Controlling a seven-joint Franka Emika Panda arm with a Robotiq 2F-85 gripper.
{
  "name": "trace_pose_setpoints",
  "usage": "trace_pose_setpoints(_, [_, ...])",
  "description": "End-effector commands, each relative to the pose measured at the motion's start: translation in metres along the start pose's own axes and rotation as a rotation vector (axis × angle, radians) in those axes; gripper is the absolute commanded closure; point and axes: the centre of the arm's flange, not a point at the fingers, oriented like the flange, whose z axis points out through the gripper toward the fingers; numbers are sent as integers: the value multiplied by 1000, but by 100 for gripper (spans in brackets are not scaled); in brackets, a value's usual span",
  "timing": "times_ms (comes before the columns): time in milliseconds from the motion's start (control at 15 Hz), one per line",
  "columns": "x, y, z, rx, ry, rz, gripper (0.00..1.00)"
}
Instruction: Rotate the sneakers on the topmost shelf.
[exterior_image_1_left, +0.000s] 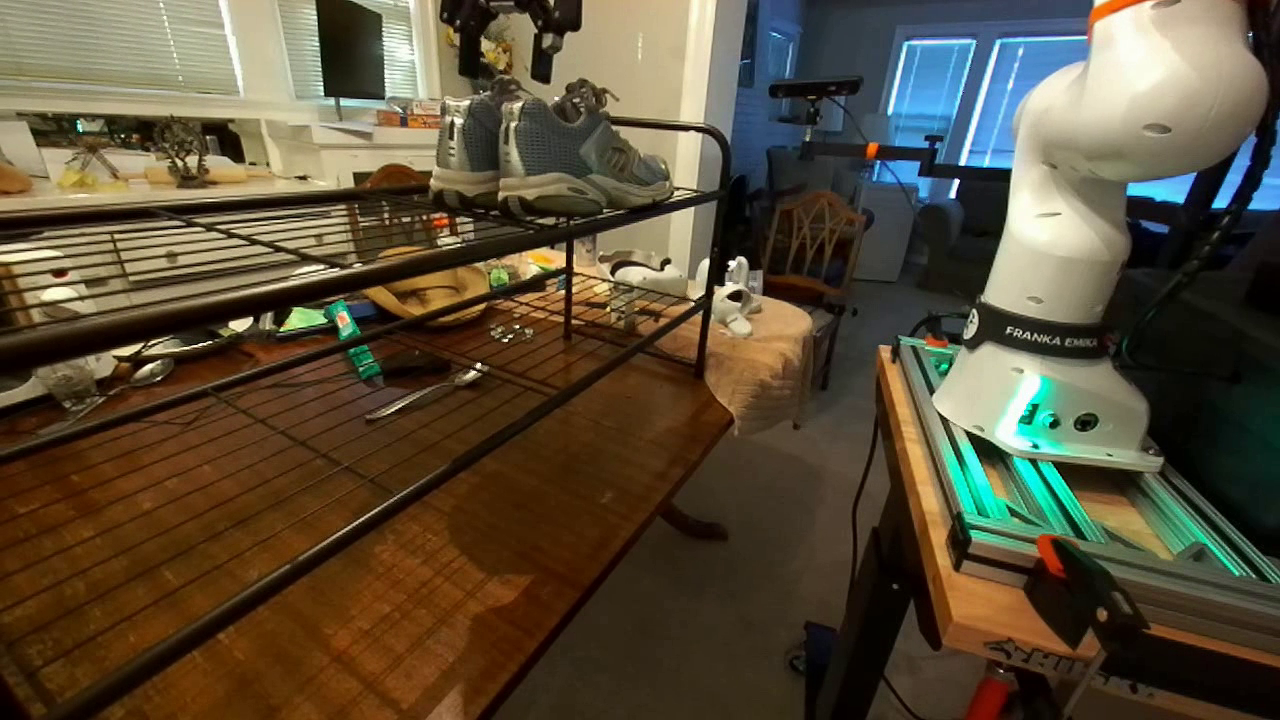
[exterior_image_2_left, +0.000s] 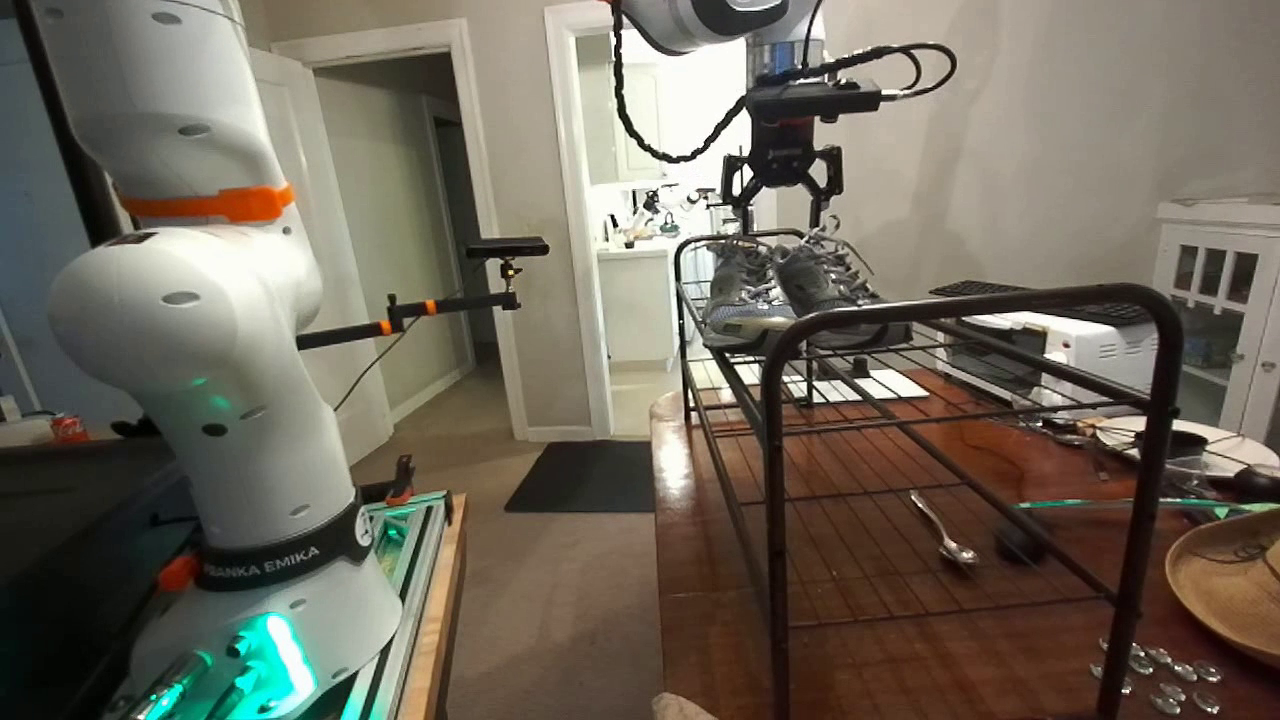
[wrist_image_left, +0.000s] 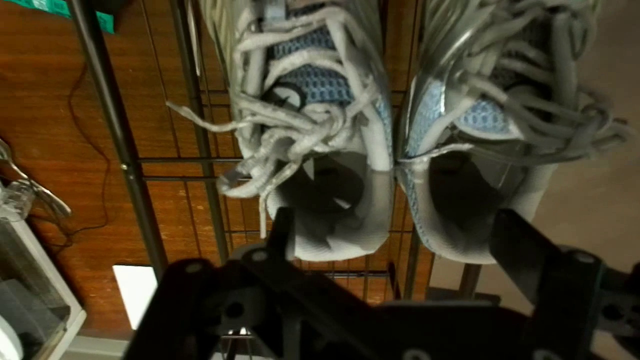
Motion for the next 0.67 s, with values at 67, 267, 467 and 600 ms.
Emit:
trace_pose_setpoints(67, [2, -18, -15, -132, 46, 218, 0])
trace_pose_setpoints(267, [6, -26, -25, -198, 70, 373, 0])
trace_pose_setpoints(467, [3, -41, -31, -262, 86, 525, 0])
trace_pose_setpoints(600, [-3, -46, -39, -315, 82, 618, 0])
